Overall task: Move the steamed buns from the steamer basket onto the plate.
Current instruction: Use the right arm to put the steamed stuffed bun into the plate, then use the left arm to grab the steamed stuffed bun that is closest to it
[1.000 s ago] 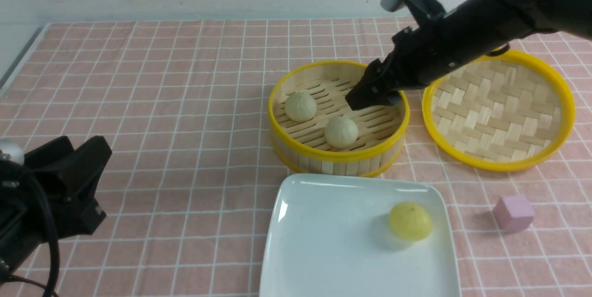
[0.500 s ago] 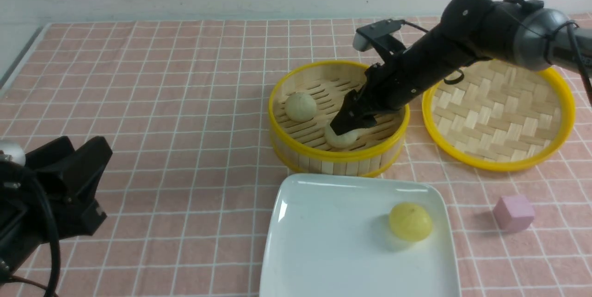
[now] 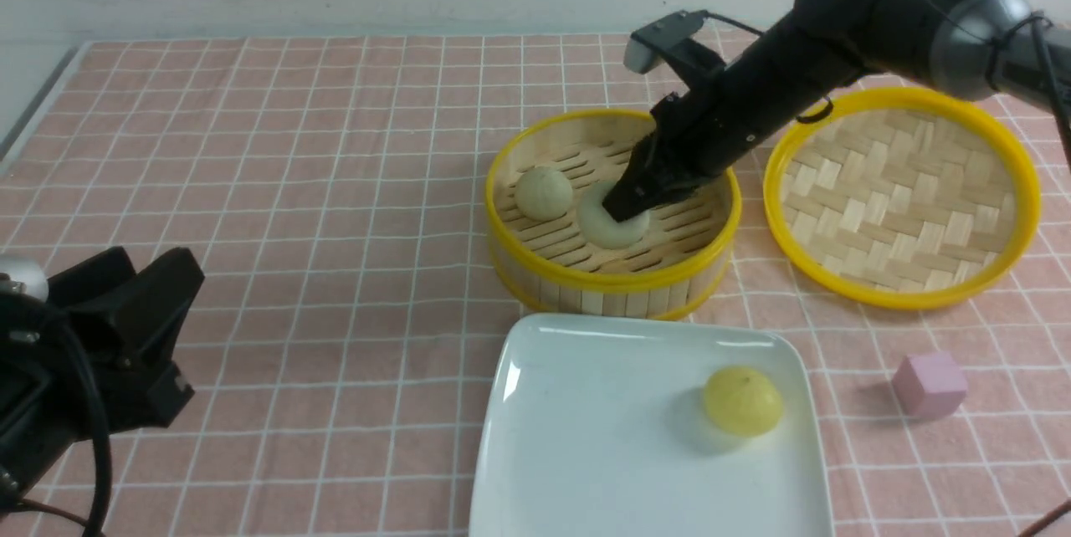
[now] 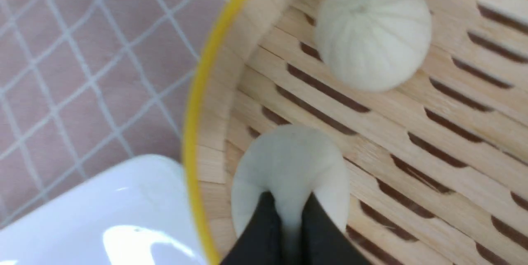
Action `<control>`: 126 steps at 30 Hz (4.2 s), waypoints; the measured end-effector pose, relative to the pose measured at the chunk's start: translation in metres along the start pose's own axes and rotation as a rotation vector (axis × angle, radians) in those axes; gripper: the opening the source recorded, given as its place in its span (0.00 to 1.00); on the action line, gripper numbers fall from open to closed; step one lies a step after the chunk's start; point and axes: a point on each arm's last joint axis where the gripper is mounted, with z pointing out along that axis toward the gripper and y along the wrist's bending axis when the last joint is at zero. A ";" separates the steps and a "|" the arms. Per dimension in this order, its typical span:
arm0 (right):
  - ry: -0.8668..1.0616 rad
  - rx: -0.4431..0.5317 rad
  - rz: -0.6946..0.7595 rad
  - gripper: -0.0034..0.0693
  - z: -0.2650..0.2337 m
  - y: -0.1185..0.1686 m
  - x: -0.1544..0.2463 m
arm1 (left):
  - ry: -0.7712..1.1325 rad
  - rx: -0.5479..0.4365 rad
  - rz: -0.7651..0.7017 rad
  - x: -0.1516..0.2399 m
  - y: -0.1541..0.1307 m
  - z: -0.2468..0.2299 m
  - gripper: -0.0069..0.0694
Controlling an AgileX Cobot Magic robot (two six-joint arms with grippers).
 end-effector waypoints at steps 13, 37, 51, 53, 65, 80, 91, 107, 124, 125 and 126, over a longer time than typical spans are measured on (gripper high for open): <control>-0.149 0.205 -0.121 0.08 -0.173 0.105 -0.038 | 0.002 0.001 0.004 0.000 0.000 0.000 0.60; 0.290 0.048 -0.067 0.08 0.015 0.113 0.089 | 0.011 0.006 0.026 0.001 -0.001 0.000 0.60; 0.290 0.132 -0.101 0.23 0.046 0.089 0.098 | 0.011 0.006 0.026 0.001 -0.001 0.000 0.60; 0.289 0.128 -0.095 0.35 0.046 0.090 0.098 | 0.012 0.006 0.027 0.001 -0.001 0.000 0.60; 0.054 0.214 -0.136 0.90 -0.007 0.112 0.064 | -0.003 0.038 0.030 0.000 -0.003 0.000 0.60; -0.466 0.545 -0.230 0.83 -0.198 0.194 0.049 | 0.145 0.248 0.080 -0.018 -0.008 0.047 0.60; -0.461 0.611 -0.231 0.83 -0.259 0.231 0.092 | 0.351 0.407 0.031 -0.052 0.006 0.133 0.60; -0.352 0.613 -0.188 0.82 -0.254 0.230 0.112 | 0.401 0.604 -0.027 -0.109 -0.013 0.229 0.71; -0.283 0.597 -0.170 0.82 -0.239 0.224 0.120 | 0.464 0.516 -0.154 -0.084 -0.018 0.255 0.66; -0.283 0.597 -0.170 0.82 -0.239 0.224 0.120 | 0.471 0.513 -0.176 -0.084 -0.018 0.255 0.66; -0.283 0.597 -0.170 0.82 -0.239 0.224 0.120 | 0.478 0.510 -0.196 -0.084 -0.018 0.254 0.66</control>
